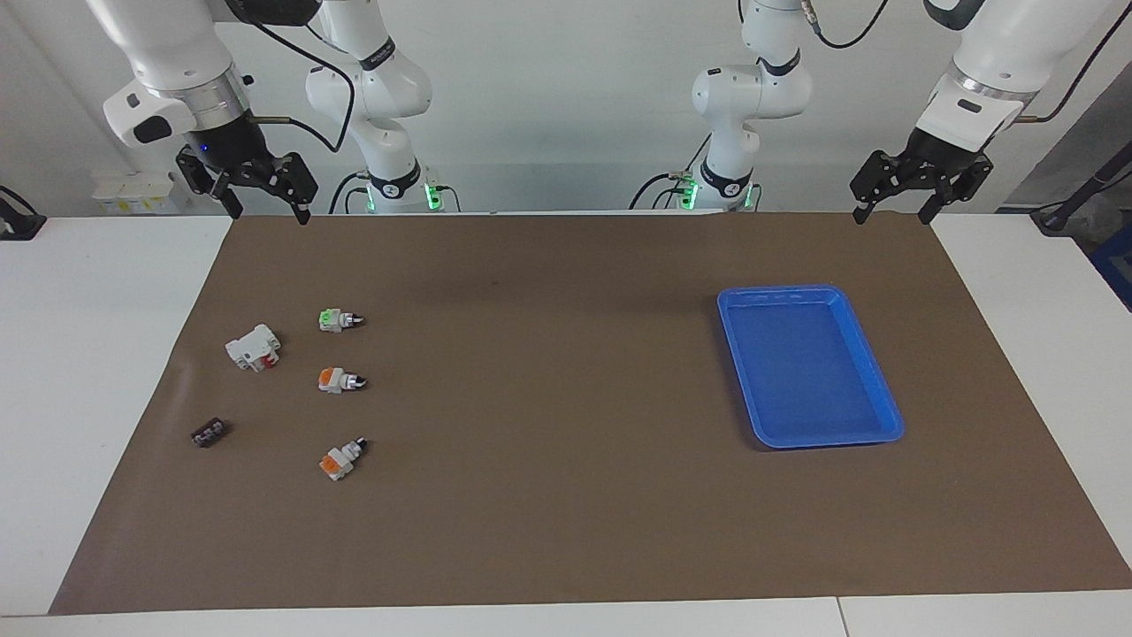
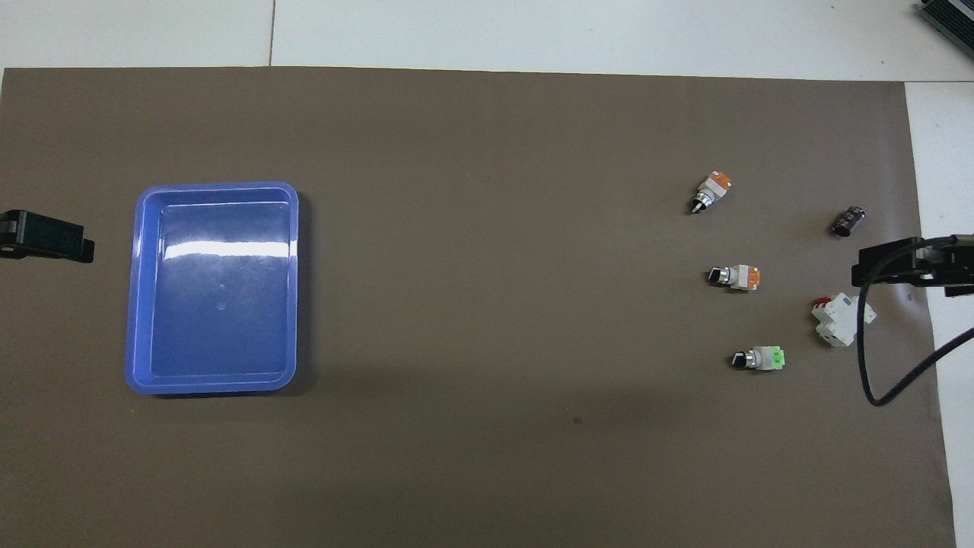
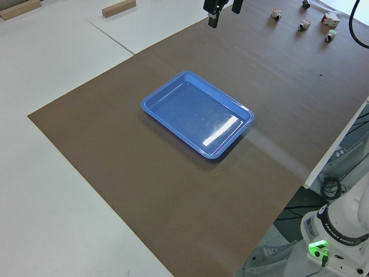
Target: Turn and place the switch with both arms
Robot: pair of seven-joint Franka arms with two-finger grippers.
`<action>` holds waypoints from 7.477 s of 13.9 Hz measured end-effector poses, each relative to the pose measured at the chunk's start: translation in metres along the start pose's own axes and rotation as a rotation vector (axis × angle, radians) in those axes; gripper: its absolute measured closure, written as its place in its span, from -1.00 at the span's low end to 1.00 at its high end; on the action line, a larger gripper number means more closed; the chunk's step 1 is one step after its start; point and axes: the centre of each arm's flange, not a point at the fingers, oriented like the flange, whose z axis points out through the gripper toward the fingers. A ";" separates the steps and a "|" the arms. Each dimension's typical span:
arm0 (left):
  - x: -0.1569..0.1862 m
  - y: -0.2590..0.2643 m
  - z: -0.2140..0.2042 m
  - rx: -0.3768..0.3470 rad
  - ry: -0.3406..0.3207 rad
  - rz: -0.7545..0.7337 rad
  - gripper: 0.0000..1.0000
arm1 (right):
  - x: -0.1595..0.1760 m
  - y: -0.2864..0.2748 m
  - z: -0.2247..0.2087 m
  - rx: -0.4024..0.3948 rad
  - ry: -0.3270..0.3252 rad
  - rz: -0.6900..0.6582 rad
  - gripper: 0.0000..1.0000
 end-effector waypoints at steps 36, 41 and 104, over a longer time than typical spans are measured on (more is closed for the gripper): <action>-0.003 -0.007 0.002 -0.001 -0.024 0.023 -1.00 | -0.001 0.002 -0.002 -0.004 0.007 0.002 -1.00; -0.003 -0.007 0.002 -0.001 -0.024 0.023 -1.00 | -0.002 0.001 -0.004 -0.004 0.011 0.001 -1.00; -0.014 0.044 0.006 -0.176 -0.044 0.007 -1.00 | 0.011 -0.203 0.123 0.499 0.393 -1.385 0.18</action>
